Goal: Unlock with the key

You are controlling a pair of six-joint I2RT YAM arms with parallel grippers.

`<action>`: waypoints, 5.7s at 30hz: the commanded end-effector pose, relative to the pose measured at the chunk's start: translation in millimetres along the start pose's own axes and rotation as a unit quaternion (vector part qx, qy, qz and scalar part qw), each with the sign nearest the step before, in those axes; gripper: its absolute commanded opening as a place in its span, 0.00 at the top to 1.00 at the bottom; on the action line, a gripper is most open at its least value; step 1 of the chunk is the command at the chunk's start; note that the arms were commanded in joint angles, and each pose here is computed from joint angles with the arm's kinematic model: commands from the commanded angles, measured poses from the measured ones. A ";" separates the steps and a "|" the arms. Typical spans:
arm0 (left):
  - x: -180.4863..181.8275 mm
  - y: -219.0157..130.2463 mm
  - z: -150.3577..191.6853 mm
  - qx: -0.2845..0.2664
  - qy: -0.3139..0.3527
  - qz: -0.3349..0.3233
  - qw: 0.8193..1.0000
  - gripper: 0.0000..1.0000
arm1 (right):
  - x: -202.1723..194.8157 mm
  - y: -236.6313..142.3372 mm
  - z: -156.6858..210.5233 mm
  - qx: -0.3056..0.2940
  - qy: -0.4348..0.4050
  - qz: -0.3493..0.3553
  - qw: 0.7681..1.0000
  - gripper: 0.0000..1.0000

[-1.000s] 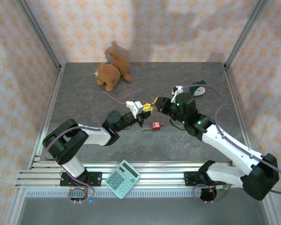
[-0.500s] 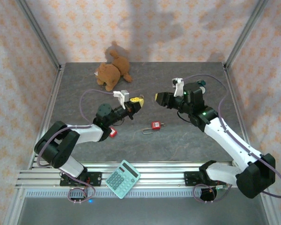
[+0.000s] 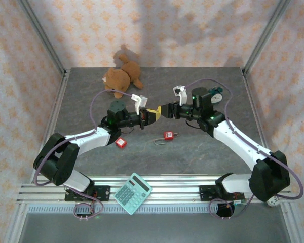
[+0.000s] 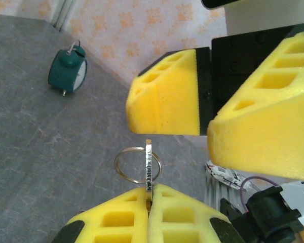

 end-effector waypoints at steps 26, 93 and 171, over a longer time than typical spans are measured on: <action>-5.0 -2.5 -19.9 -0.019 -0.011 0.027 0.999 0.72 | 5.5 -1.9 -4.1 -0.026 0.019 -0.028 0.999 1.00; 71.1 -88.4 118.6 0.009 -0.322 -0.541 0.777 0.16 | 4.8 -41.5 15.0 -0.113 -0.044 0.160 0.980 1.00; 41.4 -142.4 18.6 -0.033 -0.181 -0.554 0.812 0.23 | 5.1 -57.7 17.3 -0.128 -0.043 0.187 0.973 1.00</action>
Point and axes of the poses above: each hand's point on the last joint's axis, 136 mm out from that joint toward the fingers, its own y axis out along the fingers, its own x axis along the line the jaws close on, z = x × y, the point moved 6 cm from there along -y, back along the fingers, and after that the axes turned 4 degrees about -y, right-handed, at the moved point
